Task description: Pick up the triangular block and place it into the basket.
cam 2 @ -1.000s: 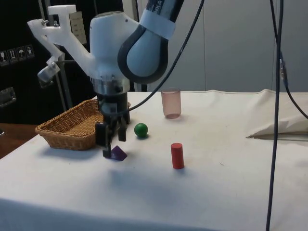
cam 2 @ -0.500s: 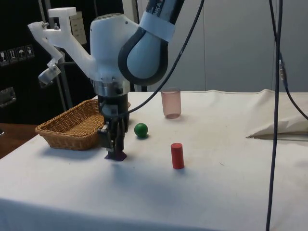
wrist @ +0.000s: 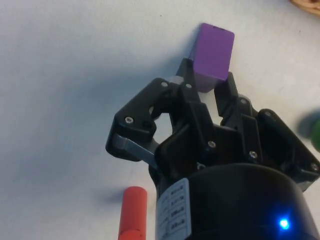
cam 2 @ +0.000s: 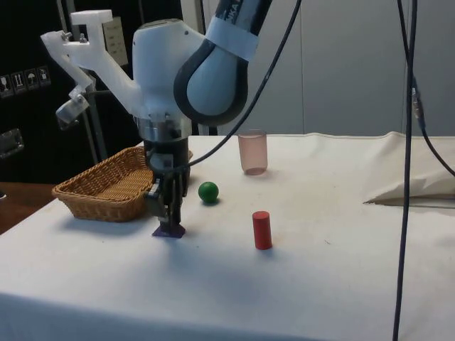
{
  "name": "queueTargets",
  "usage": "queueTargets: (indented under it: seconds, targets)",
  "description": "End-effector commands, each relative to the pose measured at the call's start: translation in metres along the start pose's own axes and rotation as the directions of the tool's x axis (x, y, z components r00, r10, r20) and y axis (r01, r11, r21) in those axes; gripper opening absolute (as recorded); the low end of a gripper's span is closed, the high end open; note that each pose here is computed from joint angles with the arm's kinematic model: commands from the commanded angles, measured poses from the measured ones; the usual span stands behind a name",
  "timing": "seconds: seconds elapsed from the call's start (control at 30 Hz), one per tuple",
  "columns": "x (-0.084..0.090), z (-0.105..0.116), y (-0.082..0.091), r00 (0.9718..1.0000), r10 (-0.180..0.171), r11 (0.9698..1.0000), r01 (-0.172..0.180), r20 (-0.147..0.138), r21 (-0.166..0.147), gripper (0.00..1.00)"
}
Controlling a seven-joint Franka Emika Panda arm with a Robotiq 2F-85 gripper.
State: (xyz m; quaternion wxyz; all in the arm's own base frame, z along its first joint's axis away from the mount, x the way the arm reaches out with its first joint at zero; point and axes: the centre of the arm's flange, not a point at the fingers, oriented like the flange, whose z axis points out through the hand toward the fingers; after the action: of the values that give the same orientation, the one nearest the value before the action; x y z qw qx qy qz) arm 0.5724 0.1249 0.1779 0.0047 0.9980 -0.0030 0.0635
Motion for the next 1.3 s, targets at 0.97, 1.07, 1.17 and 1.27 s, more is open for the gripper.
queueTargets:
  seconds: [0.97,1.07,1.17,1.27]
  targets:
    - [0.019,-0.101,0.009,1.0000,-0.002,0.9999,0.002,-0.004,-0.017,0.33]
    - [0.022,-0.107,0.012,1.0000,-0.002,0.9998,0.002,-0.008,-0.018,0.33]
    - [0.030,-0.118,0.019,0.9999,0.000,0.9998,0.000,-0.015,-0.020,0.33]
    - [0.033,-0.121,0.022,0.9997,0.000,0.9998,-0.001,-0.024,-0.018,0.33]
